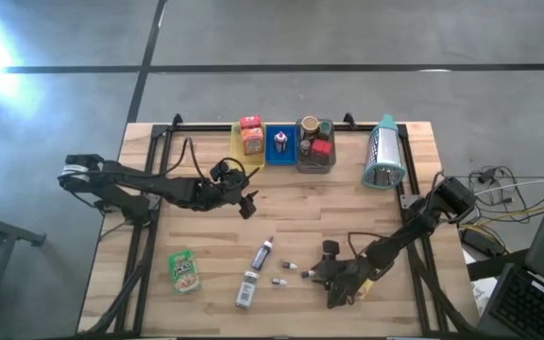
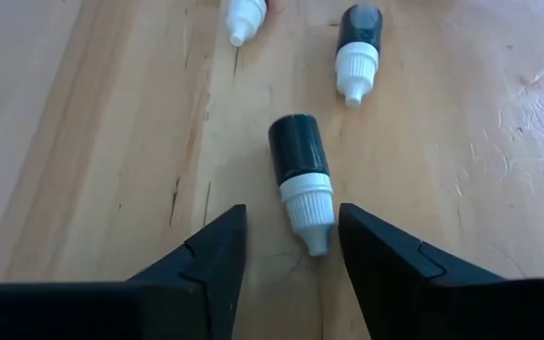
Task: Pick & Place Kitchen Items
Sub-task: Put the small blue food coloring bottle into the blue bin
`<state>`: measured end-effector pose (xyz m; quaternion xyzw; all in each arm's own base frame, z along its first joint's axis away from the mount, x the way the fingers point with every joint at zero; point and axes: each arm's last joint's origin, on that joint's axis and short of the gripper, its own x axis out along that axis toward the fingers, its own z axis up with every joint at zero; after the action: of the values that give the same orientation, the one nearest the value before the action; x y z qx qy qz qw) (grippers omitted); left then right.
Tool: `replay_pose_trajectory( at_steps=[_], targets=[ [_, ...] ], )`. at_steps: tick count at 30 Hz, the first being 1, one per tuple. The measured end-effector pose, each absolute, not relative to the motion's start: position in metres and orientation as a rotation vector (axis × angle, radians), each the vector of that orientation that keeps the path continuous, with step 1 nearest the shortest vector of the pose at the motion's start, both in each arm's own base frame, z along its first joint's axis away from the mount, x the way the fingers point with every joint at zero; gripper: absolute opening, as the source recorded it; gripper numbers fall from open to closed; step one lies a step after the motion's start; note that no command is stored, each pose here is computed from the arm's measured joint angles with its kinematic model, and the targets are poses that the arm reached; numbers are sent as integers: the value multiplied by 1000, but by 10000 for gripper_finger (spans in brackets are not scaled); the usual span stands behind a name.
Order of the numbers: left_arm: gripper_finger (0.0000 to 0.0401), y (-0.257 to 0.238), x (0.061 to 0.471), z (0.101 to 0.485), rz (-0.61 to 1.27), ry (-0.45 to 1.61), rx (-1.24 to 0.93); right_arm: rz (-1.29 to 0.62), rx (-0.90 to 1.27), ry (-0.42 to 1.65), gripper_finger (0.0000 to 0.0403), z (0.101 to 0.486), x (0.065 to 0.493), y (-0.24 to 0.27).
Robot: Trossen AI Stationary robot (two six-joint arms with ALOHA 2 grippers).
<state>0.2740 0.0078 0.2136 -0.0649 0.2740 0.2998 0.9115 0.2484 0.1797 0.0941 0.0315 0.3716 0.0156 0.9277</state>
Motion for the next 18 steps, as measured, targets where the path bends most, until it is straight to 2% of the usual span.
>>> replay_pose_trajectory(
  at_steps=[18],
  targets=[
    [273, 8, 274, 214, 618, 565, -133, 46, 52, 765, 75, 95, 248, 179]
  ],
)
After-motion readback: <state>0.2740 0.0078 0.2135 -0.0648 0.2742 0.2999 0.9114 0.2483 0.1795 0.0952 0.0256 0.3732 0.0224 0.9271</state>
